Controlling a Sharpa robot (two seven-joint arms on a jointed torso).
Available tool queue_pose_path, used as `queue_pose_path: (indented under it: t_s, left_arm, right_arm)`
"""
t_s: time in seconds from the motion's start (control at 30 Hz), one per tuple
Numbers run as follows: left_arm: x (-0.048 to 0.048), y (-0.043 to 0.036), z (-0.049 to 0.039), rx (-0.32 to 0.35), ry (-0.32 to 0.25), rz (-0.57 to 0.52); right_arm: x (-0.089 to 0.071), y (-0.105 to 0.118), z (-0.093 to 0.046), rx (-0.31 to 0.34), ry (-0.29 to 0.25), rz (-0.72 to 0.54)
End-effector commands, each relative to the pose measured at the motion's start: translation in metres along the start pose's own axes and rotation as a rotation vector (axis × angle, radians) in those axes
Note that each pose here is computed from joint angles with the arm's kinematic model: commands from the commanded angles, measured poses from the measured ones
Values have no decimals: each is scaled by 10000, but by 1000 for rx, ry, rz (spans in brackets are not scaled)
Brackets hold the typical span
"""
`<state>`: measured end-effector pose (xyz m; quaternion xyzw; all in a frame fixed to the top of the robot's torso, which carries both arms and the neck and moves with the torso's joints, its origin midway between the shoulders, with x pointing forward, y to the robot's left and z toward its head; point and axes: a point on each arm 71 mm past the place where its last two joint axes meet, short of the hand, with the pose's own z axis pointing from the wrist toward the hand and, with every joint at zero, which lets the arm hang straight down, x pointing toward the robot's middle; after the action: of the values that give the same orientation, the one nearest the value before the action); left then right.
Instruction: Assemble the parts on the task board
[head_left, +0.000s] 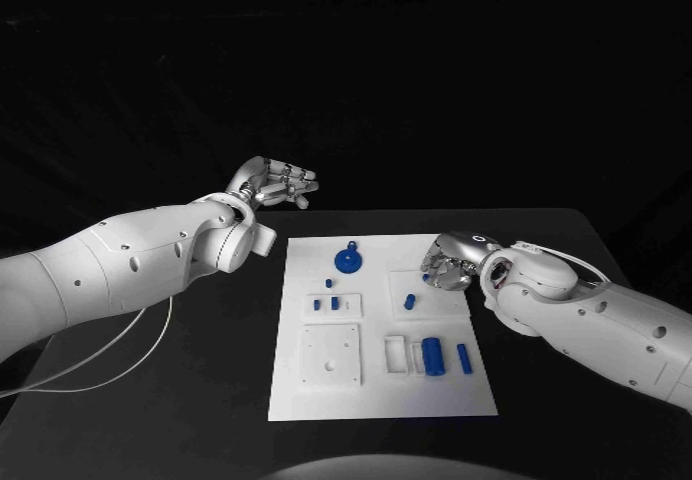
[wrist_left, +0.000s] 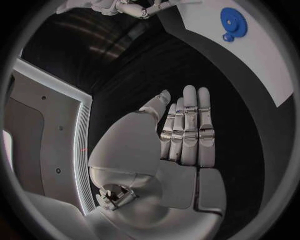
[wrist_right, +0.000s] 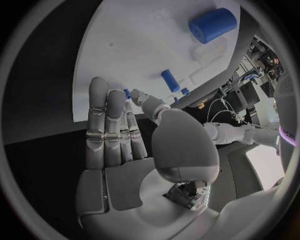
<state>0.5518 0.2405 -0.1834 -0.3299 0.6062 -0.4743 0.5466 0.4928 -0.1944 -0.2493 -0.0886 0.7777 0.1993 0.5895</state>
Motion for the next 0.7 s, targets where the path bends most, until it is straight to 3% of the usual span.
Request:
queue_pose_path:
  t_s: [0.03, 0.7]
  left_arm:
    - [-12, -16, 8, 5, -20, -30]
    - [-33, 5, 12, -8, -17, -38]
  right_arm:
    - [22, 17, 11, -12, 10, -18]
    - [139, 59, 89, 8, 19, -56]
